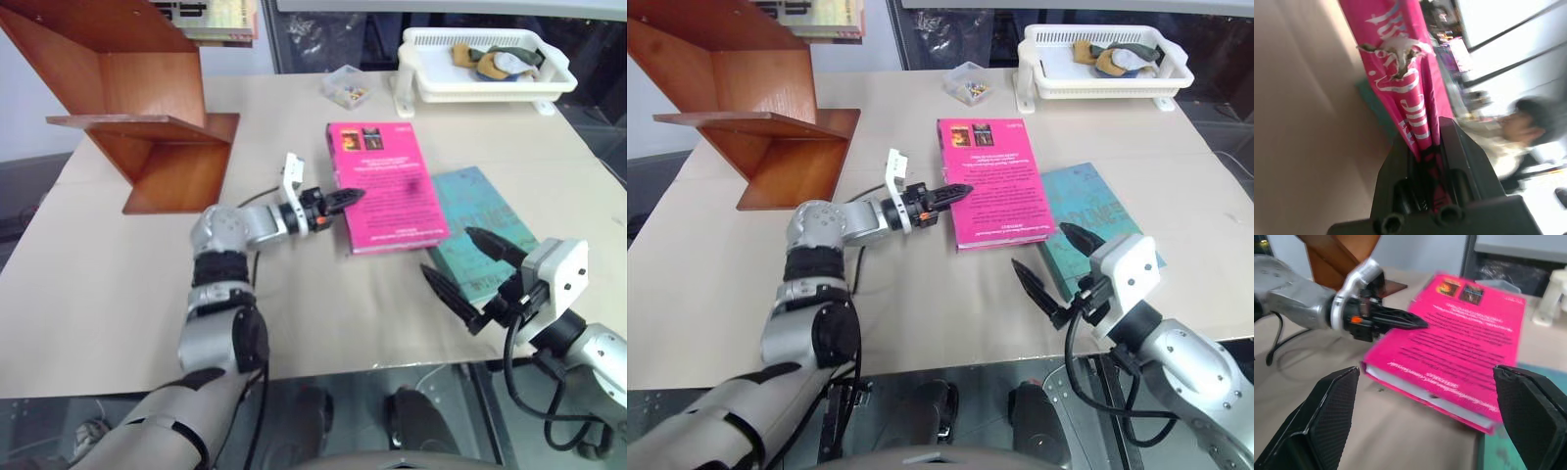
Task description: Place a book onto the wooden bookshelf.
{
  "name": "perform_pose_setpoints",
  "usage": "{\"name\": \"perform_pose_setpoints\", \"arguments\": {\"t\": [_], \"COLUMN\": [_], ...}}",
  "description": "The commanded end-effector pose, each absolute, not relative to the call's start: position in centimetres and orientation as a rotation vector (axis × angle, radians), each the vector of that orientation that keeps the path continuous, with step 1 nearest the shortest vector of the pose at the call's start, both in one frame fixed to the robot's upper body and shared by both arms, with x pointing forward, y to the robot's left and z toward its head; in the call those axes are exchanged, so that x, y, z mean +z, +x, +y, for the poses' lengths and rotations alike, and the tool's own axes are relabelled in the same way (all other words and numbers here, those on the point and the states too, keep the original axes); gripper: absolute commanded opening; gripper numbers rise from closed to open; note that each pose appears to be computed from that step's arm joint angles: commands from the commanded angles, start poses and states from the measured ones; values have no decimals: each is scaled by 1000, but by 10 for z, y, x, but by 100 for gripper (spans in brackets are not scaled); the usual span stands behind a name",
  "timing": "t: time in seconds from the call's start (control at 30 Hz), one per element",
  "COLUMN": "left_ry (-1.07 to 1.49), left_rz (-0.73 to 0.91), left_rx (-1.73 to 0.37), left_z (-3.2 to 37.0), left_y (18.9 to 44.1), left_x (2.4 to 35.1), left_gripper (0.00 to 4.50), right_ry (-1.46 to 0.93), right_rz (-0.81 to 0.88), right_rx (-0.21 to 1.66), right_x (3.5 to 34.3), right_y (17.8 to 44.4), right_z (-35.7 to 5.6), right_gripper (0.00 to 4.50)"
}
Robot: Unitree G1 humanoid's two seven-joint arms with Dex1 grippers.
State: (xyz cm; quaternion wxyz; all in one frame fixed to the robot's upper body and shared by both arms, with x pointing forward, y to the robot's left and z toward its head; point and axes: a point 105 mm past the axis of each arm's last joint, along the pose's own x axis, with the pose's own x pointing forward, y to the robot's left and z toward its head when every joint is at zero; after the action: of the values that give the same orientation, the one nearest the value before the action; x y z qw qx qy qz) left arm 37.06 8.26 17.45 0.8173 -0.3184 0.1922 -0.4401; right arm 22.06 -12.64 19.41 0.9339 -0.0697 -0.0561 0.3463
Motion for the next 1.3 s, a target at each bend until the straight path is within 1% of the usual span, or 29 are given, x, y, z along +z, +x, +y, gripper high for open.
{"name": "perform_pose_setpoints", "arguments": {"t": [0.03, 0.13, 0.2, 0.3, 0.4, 0.53, 0.6, 0.67, 0.77, 0.87, 0.97, 1.1, 1.17, 1.3], "left_ry": [-329, -28, 126, 296, 719, 1157, 1378, 1491, 1605, 1674, 1678, 1621, 1598, 1572], "left_rz": [139, -27, -60, -112, -216, -289, -270, -241, -234, -247, -225, -45, 25, 92], "left_rx": [-1015, -1040, -1048, -1032, -973, -803, -652, -552, -449, -387, -392, -456, -448, -442], "left_z": [85, 109, 121, 138, 156, 187, 217, 244, 270, 279, 285, 310, 322, 335], "left_y": [341, 319, 311, 306, 299, 306, 314, 320, 330, 338, 341, 342, 342, 342], "left_x": [224, 253, 261, 275, 298, 332, 358, 374, 387, 401, 404, 385, 378, 367], "left_gripper": [11, 11, 11, 11, 11, 11, 11, 11, 11, 11, 11, 11, 11, 11], "right_ry": [-152, -158, -160, -169, -174, -172, -170, -168, -166, -169, -169, -176, -181, -195], "right_rz": [-155, -168, -179, -190, -216, -251, -279, -304, -327, -333, -344, -383, -406, -425], "right_rx": [746, 793, 821, 854, 897, 943, 973, 995, 1012, 1015, 1023, 1058, 1080, 1113], "right_x": [205, 209, 211, 214, 218, 222, 228, 232, 235, 236, 238, 246, 252, 258], "right_y": [227, 235, 238, 243, 254, 264, 267, 271, 277, 279, 278, 278, 278, 278], "right_z": [-133, -135, -135, -135, -132, -125, -119, -113, -108, -106, -104, -94, -88, -80], "right_gripper": [450, 450, 450, 450, 450, 450, 450, 450, 450, 450, 450, 450, 450, 450]}}
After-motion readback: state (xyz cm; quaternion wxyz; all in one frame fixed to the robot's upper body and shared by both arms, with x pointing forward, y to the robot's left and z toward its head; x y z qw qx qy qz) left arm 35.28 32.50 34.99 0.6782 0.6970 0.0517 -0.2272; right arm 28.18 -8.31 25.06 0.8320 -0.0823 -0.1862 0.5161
